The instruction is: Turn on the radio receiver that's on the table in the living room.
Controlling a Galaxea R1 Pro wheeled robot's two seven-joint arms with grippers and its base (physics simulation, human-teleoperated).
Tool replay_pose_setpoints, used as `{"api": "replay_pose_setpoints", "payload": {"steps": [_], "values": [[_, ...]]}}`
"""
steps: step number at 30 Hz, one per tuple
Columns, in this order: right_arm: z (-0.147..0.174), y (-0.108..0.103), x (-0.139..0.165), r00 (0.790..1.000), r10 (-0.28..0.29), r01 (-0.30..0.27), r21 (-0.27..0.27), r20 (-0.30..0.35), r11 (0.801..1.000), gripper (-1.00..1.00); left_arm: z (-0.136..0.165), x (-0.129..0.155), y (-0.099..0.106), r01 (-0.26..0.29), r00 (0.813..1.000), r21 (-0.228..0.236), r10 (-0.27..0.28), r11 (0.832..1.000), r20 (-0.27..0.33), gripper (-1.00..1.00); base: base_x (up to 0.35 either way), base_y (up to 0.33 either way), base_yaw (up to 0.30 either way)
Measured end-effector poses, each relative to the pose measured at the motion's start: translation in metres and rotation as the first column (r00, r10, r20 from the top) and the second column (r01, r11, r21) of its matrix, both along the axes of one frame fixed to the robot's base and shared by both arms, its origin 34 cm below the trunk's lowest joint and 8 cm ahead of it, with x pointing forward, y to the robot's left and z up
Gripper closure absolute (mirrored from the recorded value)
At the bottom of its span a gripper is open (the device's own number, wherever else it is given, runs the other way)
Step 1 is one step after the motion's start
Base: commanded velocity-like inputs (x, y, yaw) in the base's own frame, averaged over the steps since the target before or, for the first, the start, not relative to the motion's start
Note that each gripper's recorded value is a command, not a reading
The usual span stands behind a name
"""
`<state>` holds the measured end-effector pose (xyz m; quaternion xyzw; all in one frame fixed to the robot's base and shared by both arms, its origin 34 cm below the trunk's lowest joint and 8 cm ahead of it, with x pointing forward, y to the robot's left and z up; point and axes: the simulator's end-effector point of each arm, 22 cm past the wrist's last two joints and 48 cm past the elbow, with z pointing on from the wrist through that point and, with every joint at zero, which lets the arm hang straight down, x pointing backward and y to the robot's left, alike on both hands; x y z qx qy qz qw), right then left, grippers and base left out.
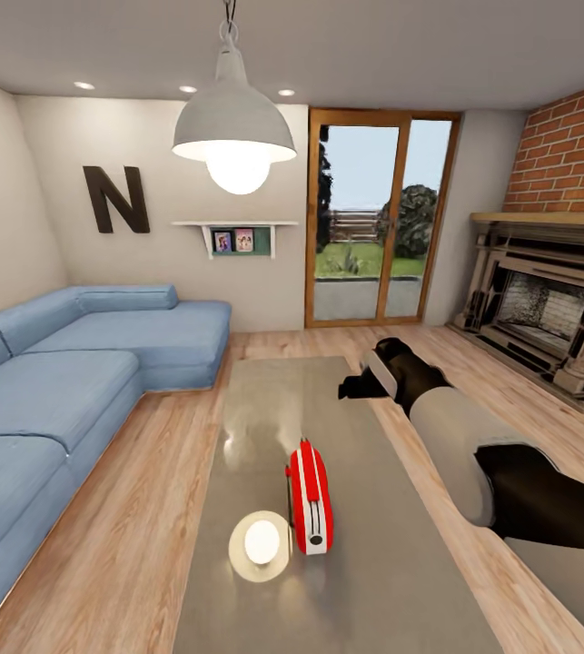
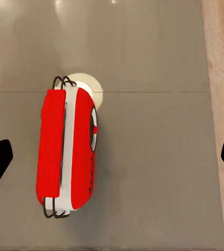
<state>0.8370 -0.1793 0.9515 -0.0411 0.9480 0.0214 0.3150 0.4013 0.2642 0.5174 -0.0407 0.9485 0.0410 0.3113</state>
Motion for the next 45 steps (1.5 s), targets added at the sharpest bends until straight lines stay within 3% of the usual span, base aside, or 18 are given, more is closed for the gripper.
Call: {"api": "replay_pose_setpoints", "payload": {"steps": [7,9,13,17,45], "values": [[-0.008,0.002,-0.004,1.000,0.005,-0.005,-0.008,-0.018,1.000,-1.00,0.000,0.000,0.000,0.001,1.000,0.001,-0.001,1.000,0.000,-1.00,0.000,0.000,0.000],[-0.007,0.001,-0.001,1.000,0.004,-0.004,-0.009,-0.006,1.000,-1.00,0.000,0.000,0.000,0.001,1.000,0.001,-0.001,1.000,0.000,-1.00,0.000,0.000,0.000],[0.005,0.001,0.013,0.997,-0.001,0.001,0.002,0.079,1.000,-1.00,0.000,0.000,0.000,0.001,1.000,0.001,-0.001,1.000,0.000,-1.00,0.000,0.000,0.000],[0.007,0.001,0.016,0.995,-0.002,0.002,0.004,0.096,1.000,-1.00,0.000,0.000,0.000,0.001,1.000,0.001,-0.001,1.000,0.000,-1.00,0.000,0.000,0.000],[-0.005,0.002,0.011,0.998,-0.002,0.002,0.000,0.065,1.000,-1.00,-0.001,-0.002,0.002,-0.006,1.000,0.007,0.006,1.000,-0.008,-1.00,0.000,0.053,0.000]]}}
